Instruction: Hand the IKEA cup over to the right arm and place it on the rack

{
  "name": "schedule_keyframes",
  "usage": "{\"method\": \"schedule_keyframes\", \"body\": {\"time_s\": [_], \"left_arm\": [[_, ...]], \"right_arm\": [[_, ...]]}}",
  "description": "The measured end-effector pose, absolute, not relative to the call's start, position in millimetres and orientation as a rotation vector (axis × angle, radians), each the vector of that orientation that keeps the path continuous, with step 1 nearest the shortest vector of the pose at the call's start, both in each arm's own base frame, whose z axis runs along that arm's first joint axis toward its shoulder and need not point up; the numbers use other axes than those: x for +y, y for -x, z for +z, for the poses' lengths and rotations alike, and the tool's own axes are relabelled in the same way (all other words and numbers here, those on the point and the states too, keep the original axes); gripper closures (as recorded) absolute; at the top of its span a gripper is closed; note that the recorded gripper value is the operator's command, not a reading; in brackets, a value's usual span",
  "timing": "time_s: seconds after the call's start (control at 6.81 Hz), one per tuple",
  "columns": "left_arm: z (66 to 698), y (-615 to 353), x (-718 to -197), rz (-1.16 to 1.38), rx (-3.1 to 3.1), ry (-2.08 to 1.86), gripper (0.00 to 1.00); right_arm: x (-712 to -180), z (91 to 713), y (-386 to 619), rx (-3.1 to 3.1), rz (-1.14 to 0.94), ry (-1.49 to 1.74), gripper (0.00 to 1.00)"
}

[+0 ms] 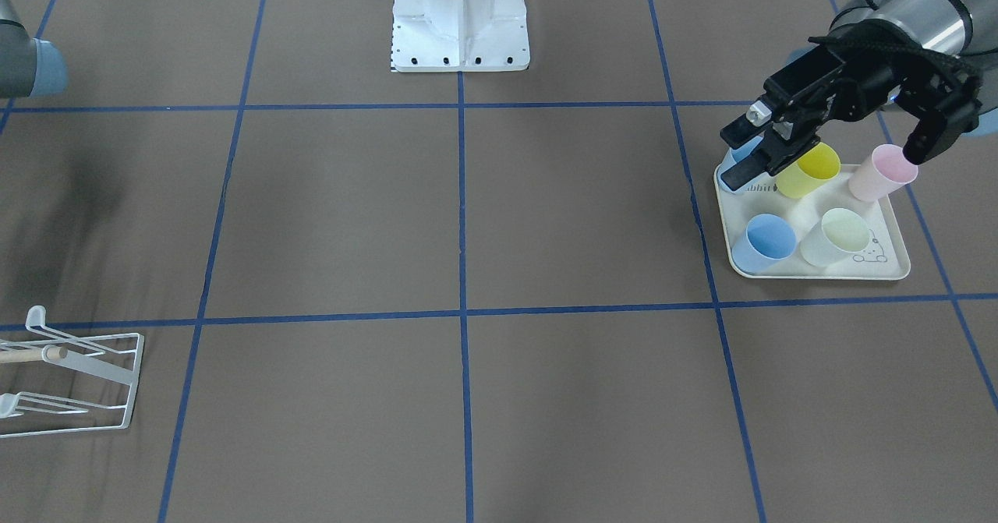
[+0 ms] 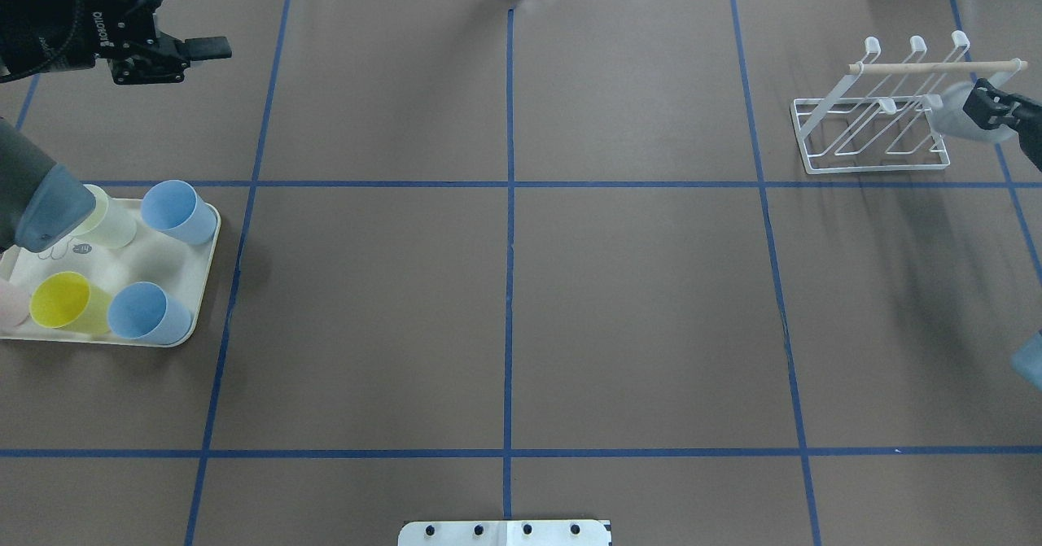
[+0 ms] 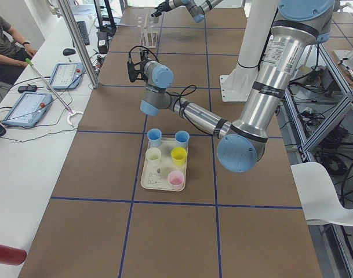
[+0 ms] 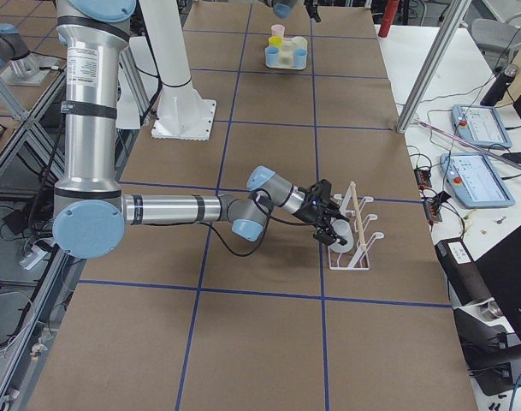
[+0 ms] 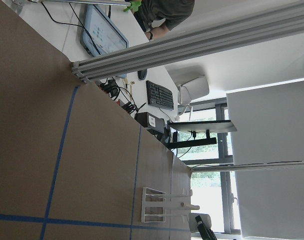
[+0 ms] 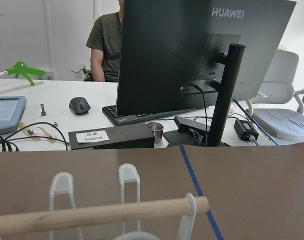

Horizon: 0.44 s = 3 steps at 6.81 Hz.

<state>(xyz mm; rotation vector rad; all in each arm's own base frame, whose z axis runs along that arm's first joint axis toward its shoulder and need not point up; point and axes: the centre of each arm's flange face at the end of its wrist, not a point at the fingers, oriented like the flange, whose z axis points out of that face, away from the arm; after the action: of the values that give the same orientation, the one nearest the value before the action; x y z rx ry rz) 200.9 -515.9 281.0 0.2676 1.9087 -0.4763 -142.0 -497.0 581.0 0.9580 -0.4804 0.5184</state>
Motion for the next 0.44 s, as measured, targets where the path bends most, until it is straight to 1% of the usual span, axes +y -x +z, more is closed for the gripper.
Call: {"method": "schedule_keyframes", "body": {"time_s": [0.44], "left_arm": [[280.1,-201.4,-516.0,-0.474,1.91,-0.267,0.0]], "right_arm": [[-497.5,572.2,143.3,-0.506,0.516,-0.968,0.0]]}}
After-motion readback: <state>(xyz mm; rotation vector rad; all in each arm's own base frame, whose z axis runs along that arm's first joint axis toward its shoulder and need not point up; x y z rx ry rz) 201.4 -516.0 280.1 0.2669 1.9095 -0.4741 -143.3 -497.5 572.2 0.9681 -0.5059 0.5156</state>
